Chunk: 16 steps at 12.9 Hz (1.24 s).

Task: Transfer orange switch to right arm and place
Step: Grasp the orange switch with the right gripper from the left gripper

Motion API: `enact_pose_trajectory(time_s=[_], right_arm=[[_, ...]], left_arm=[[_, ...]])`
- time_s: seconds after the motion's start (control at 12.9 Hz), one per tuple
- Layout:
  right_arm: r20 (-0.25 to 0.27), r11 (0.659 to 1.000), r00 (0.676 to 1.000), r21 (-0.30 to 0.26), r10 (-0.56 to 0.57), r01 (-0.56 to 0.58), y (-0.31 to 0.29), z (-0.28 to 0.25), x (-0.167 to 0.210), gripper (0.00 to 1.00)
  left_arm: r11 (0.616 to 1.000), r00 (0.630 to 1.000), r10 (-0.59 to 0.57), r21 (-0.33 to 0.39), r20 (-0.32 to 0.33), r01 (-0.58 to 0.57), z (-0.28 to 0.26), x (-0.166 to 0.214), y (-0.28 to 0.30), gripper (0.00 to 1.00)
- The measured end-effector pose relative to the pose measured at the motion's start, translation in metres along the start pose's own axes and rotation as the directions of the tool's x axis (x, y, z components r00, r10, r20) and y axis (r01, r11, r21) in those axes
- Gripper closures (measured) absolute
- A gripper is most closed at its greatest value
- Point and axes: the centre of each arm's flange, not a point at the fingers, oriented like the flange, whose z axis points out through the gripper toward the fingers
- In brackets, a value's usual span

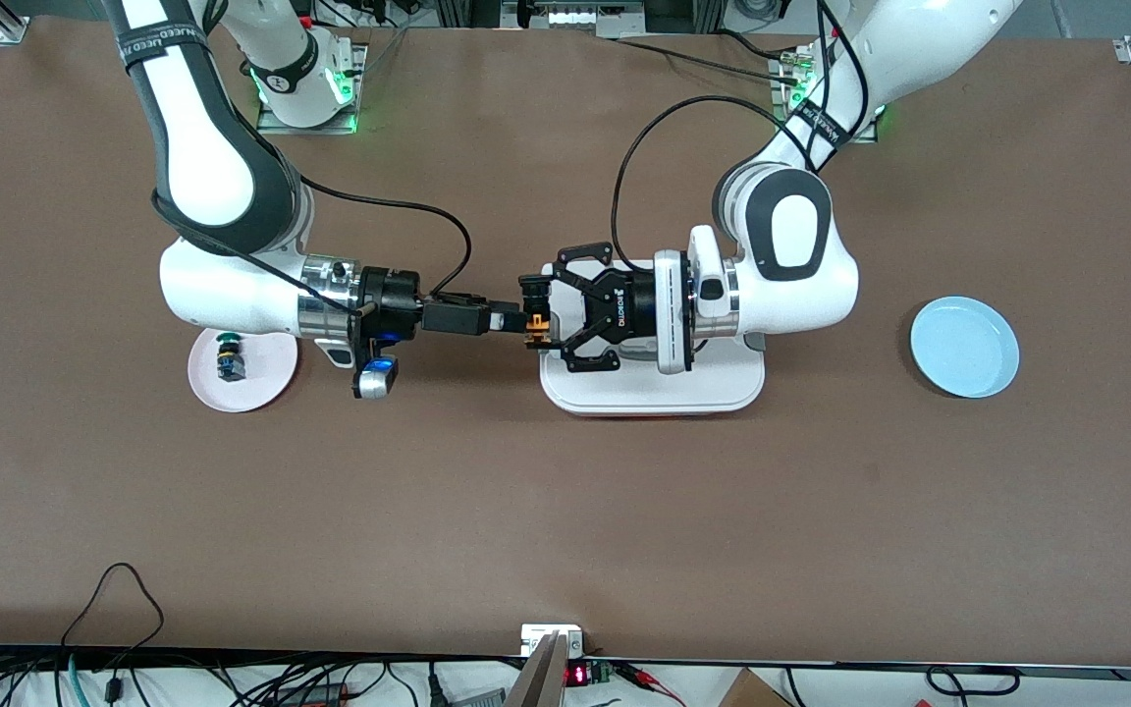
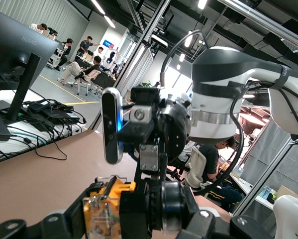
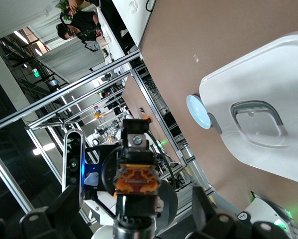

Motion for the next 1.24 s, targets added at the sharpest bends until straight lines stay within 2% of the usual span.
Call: enact_pose_trajectory(time_s=[0.39,0.46,0.85,0.93,1.0,1.08,1.16,1.24], right_arm=[[0.003,0.998,0.998,0.041,0.057,-0.057,0.003,-0.001,-0.001,0.05],[0.003,0.997,0.998,0.045,0.062,-0.062,0.002,-0.001,-0.002,0.09],[-0.019,0.997,0.997,0.042,0.069,-0.068,0.005,0.005,-0.004,0.16],[-0.020,0.996,0.997,0.044,0.073,-0.072,0.006,0.009,-0.006,0.22],[-0.016,0.996,0.997,0.046,0.075,-0.074,0.006,0.013,-0.008,0.22],[-0.014,0.996,0.997,0.045,0.075,-0.074,0.007,0.016,-0.010,0.28],[-0.014,0.996,0.997,0.044,0.076,-0.075,0.007,0.017,-0.011,0.28],[-0.015,0.996,0.997,0.044,0.077,-0.076,0.008,0.017,-0.011,0.34]], left_arm=[[1.000,1.000,0.000,0.000,0.000,0.000,0.000,0.000,0.000,0.26],[1.000,1.000,0.000,0.000,0.000,0.000,0.000,0.000,0.000,0.26],[1.000,1.000,0.001,0.000,-0.001,-0.001,0.000,0.000,0.000,0.26],[1.000,1.000,0.001,0.000,-0.001,-0.001,0.000,0.000,0.000,0.26],[1.000,1.000,0.001,0.000,-0.001,-0.001,0.000,0.000,0.000,0.26],[1.000,1.000,0.001,-0.001,0.000,-0.001,0.000,0.000,0.000,0.26],[1.000,1.000,0.001,-0.001,0.000,-0.001,0.000,0.000,0.000,0.26],[1.000,1.000,0.001,-0.001,0.000,-0.001,0.000,0.000,0.000,0.26]])
